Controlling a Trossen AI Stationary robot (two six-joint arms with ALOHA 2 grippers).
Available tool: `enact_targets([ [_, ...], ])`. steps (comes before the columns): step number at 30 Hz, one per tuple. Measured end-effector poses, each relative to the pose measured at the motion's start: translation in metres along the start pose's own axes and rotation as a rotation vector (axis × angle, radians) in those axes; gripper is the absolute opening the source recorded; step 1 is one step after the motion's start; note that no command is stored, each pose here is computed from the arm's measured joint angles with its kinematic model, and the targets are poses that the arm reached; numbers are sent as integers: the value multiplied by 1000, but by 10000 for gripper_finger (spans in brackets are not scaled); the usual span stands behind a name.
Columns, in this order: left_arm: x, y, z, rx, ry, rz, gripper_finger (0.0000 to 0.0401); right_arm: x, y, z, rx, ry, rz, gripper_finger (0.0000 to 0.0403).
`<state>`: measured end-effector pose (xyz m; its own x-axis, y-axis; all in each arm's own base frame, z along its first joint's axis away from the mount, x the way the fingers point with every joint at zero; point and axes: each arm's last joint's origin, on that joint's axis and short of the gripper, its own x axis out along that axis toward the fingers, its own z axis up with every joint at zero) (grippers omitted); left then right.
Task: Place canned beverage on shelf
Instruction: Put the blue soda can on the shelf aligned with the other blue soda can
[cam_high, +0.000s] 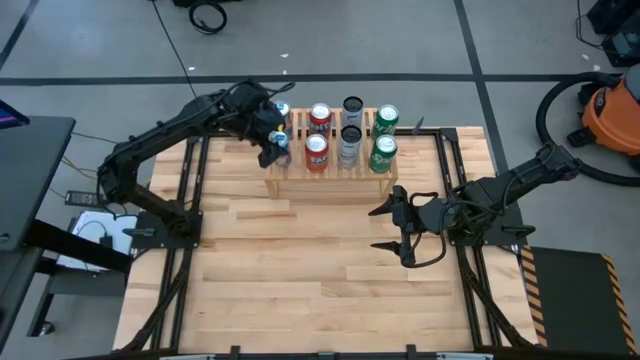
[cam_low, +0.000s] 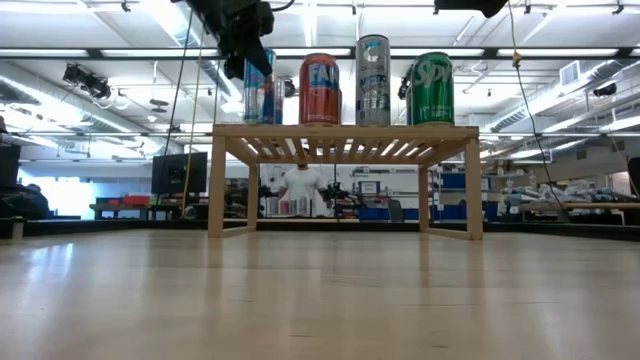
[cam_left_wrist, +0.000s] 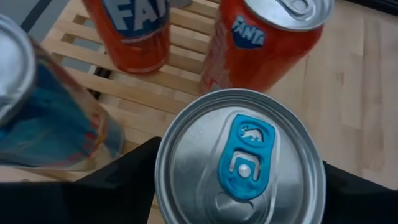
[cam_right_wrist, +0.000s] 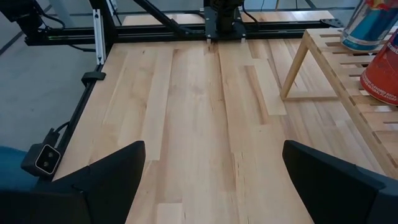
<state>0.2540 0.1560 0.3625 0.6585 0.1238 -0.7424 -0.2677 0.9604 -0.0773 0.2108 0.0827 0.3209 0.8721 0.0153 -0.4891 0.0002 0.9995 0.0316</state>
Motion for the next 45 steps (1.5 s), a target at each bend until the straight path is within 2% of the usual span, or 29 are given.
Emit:
enact_targets([
  [10, 0, 0, 1, 1, -6, -1, 283, 0, 0, 0, 0, 0, 0, 390],
  [15, 0, 1, 3, 6, -23, 33, 284, 0, 0, 0, 0, 0, 0, 390],
  [35, 0, 1, 4, 8, -35, 17, 284, 0, 0, 0, -8, 1, 2, 390],
  [45, -35, -6, 26, 43, -115, 53, 284, 0, 0, 0, -9, 4, 8, 390],
])
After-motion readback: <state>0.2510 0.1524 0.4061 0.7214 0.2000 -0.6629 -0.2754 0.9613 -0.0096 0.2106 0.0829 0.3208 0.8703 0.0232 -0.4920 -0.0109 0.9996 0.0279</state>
